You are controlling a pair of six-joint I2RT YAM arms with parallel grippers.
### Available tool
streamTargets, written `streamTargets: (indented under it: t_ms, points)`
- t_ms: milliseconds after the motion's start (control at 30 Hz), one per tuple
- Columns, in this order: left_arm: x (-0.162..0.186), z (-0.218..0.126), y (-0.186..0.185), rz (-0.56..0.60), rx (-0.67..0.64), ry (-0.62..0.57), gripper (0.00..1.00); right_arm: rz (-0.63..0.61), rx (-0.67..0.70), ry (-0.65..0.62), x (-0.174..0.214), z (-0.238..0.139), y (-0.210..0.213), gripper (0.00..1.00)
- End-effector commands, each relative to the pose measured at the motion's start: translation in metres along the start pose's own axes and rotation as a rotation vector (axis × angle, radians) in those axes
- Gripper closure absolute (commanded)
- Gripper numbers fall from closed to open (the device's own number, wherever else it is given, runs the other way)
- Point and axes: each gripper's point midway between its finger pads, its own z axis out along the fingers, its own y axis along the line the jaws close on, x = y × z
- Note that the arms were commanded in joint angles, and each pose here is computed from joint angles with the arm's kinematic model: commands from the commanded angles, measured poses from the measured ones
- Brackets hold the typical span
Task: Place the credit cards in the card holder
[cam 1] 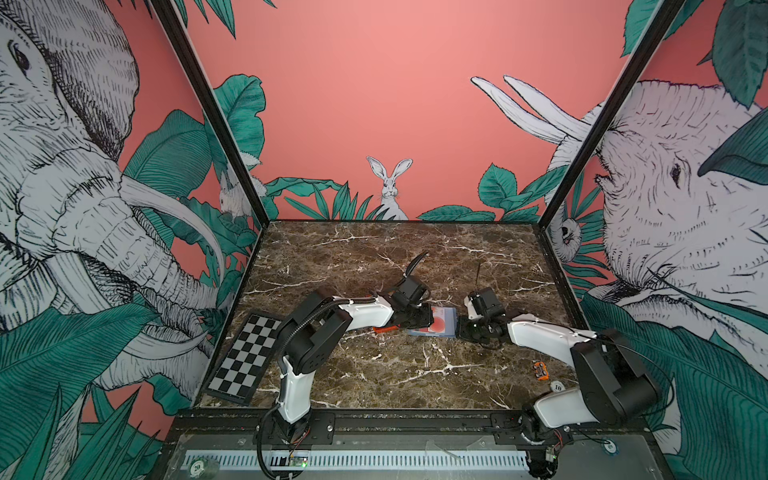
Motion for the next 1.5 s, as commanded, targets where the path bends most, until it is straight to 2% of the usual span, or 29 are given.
streamTargets:
  t_ms: [0, 1100, 1467]
  points:
    - [0.003, 0.004, -0.004, -0.001, -0.004, 0.014, 0.76, 0.01, 0.02, 0.017, 0.007, 0.004, -0.008, 0.9]
    - [0.005, 0.012, -0.027, 0.009, 0.037, 0.026, 0.76, 0.012, 0.023, 0.014, 0.008, 0.0, -0.009, 0.9]
    - [0.03, 0.016, -0.027, -0.023, 0.068, 0.053, 0.76, 0.015, 0.031, 0.002, 0.019, -0.014, -0.014, 0.9]
